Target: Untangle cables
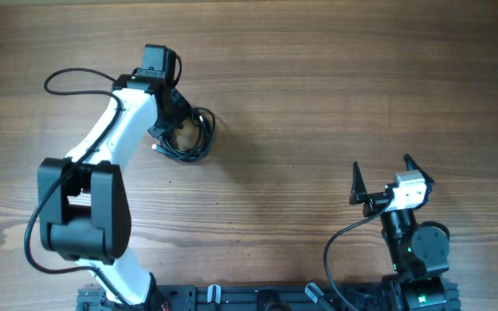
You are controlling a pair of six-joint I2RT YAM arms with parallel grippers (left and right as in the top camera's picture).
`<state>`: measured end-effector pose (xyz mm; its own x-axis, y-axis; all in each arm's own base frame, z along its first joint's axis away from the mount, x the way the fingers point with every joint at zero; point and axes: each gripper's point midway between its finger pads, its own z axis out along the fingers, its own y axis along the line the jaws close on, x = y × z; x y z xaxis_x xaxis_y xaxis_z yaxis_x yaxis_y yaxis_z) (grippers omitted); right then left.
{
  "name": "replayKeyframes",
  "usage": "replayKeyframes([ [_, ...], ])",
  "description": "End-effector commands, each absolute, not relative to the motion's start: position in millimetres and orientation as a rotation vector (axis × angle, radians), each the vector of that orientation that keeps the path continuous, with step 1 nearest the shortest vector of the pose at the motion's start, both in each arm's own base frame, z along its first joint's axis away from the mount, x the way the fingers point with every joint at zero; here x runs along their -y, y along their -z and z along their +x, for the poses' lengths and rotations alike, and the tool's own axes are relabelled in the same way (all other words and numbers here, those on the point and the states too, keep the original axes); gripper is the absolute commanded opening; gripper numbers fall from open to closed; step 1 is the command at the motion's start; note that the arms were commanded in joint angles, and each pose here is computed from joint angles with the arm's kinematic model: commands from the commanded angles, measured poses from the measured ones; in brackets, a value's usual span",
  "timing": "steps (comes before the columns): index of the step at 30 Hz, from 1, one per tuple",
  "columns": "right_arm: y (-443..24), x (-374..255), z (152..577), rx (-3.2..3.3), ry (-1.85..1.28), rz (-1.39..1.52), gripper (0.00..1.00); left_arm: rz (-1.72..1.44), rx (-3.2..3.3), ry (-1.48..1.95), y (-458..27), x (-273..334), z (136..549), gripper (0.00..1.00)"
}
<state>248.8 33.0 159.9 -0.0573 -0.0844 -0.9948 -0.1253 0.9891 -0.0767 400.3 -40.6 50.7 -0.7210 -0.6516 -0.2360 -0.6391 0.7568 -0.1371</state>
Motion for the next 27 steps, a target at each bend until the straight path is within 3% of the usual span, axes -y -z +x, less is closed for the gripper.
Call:
replayKeyframes([
  [1, -159.5, -28.7, 249.6, -1.634, -0.025, -0.131, 1.00, -1.080, -2.640, -0.023, -41.8, 30.3, 403.4, 0.21],
  [11, -159.5, -28.7, 249.6, -1.634, -0.025, -0.131, 1.00, -1.064, -2.663, -0.021, -20.9, 35.6, 393.4, 0.18],
  [19, -159.5, -28.7, 249.6, -1.634, -0.025, -0.131, 1.00, -0.988, -2.562, 0.057, -84.4, 37.8, 423.6, 0.17],
  [27, -159.5, -28.7, 249.6, -1.634, -0.025, -0.131, 1.00, -1.282, -2.449, -0.108, -63.2, 9.1, 399.4, 0.24],
])
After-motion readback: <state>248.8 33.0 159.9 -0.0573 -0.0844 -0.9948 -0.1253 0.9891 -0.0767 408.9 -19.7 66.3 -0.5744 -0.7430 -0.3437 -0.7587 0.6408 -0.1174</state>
